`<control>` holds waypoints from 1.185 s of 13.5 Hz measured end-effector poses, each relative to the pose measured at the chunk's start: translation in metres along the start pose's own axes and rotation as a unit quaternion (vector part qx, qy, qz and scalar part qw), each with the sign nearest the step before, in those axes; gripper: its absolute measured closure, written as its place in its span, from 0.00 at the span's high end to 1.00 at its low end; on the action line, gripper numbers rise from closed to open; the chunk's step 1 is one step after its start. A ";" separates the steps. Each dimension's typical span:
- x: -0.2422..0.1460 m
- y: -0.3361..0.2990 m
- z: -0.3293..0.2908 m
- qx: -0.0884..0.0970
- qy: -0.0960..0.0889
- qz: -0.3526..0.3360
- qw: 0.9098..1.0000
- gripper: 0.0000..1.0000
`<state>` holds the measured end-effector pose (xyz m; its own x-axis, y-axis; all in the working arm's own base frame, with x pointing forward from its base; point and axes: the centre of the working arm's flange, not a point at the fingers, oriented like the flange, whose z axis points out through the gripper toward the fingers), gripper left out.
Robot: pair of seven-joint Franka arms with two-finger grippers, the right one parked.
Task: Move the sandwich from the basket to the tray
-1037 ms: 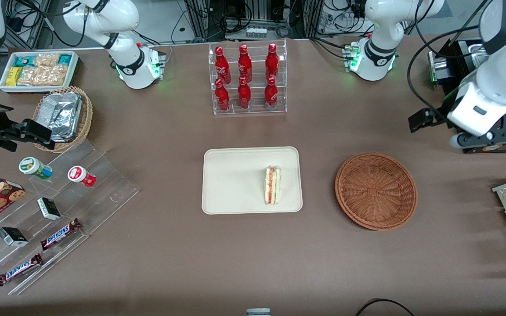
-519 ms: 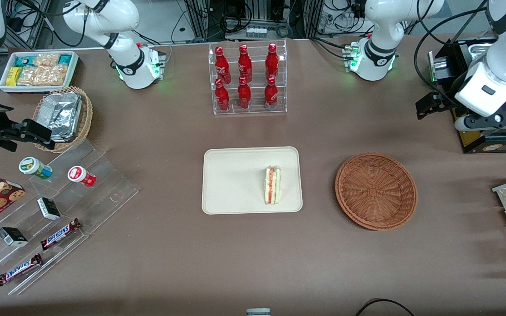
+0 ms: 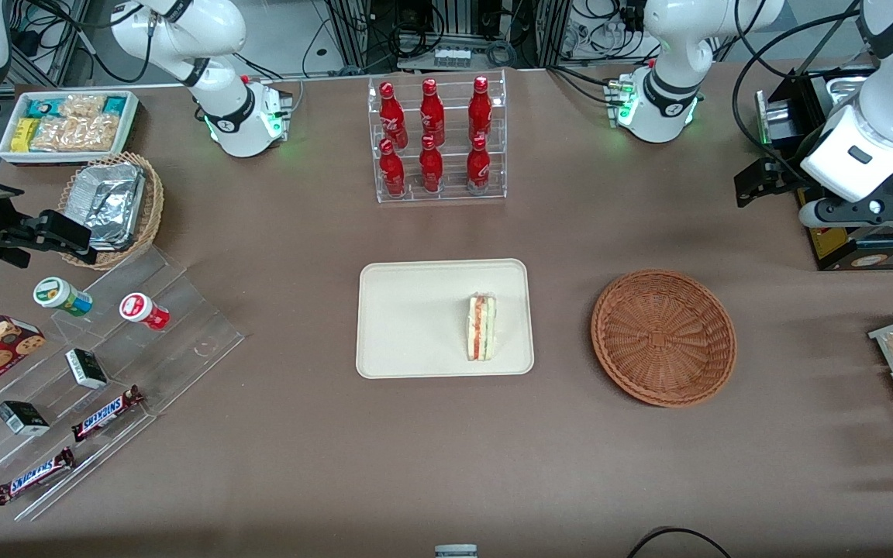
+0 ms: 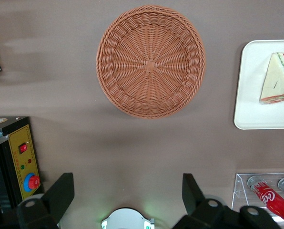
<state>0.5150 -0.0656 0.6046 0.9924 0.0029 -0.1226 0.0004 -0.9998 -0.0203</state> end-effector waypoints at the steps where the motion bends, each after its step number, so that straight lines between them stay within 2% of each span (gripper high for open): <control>1: 0.001 -0.006 0.000 -0.001 0.000 -0.006 1.000 1.00; 4: 0.002 -0.021 -0.002 -0.003 0.003 -0.017 1.000 1.00; 10: 0.001 -0.025 -0.019 -0.005 0.020 -0.020 1.000 1.00; 16: -0.004 -0.048 -0.033 -0.017 0.014 -0.033 0.999 1.00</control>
<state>0.5146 -0.0181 0.6386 0.9931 0.0694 -0.0941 0.0702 -0.9975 0.0054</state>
